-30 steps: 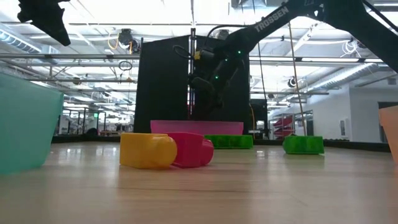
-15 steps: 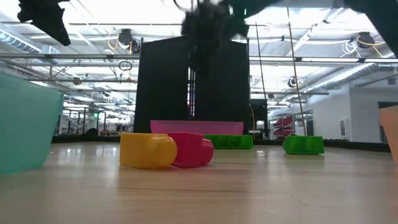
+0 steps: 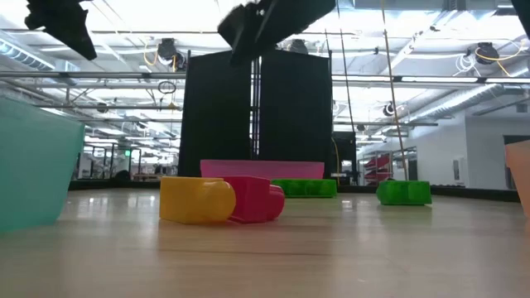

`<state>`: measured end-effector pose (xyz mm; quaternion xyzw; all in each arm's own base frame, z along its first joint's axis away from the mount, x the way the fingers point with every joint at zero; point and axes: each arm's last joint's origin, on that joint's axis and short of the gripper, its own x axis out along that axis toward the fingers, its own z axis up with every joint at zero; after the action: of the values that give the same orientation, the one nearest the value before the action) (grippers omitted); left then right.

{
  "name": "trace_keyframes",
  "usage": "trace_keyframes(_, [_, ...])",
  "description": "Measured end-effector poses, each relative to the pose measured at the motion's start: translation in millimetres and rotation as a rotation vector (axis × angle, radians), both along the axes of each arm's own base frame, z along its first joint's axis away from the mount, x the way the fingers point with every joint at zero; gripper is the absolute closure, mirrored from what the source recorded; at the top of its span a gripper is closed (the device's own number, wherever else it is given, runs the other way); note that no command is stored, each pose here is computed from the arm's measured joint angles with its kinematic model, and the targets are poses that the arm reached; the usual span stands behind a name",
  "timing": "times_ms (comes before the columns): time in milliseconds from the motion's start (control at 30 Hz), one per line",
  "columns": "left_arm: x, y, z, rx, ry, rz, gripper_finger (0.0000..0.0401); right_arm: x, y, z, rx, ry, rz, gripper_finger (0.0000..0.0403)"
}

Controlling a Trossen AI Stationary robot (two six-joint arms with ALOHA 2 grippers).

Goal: Sort blocks
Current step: Put the red game piece into the red bin

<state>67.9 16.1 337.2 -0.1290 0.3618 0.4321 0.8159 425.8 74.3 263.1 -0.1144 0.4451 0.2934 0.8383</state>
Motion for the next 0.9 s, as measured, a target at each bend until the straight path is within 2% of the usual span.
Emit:
trace_keyframes(167, [1.3, 0.0, 0.6, -0.001, -0.016, 0.000, 0.0342, 3.1, 21.6, -9.9, -0.121, -0.042, 0.031, 0.0202])
trace_keyframes(333, [2.5, -0.2, 1.0, -0.012, -0.038, 0.012, 0.0342, 9.9, 28.6, -31.2, -0.143, -0.001, 0.016, 0.0195])
trace_keyframes(500, [2.5, -0.4, 0.9, -0.021, -0.042, 0.013, 0.0342, 13.0, 40.8, -51.2, -0.183, 0.017, 0.091, 0.0146])
trace_keyframes(700, [2.5, -0.3, 0.9, -0.021, -0.042, 0.014, 0.0342, 12.3, 50.7, -56.6, -0.250, -0.002, 0.135, 0.0079])
trace_keyframes(900, [2.5, -0.3, 0.9, -0.021, -0.042, 0.014, 0.0342, 13.0, 51.2, -56.3, -0.267, -0.012, 0.121, 0.0050])
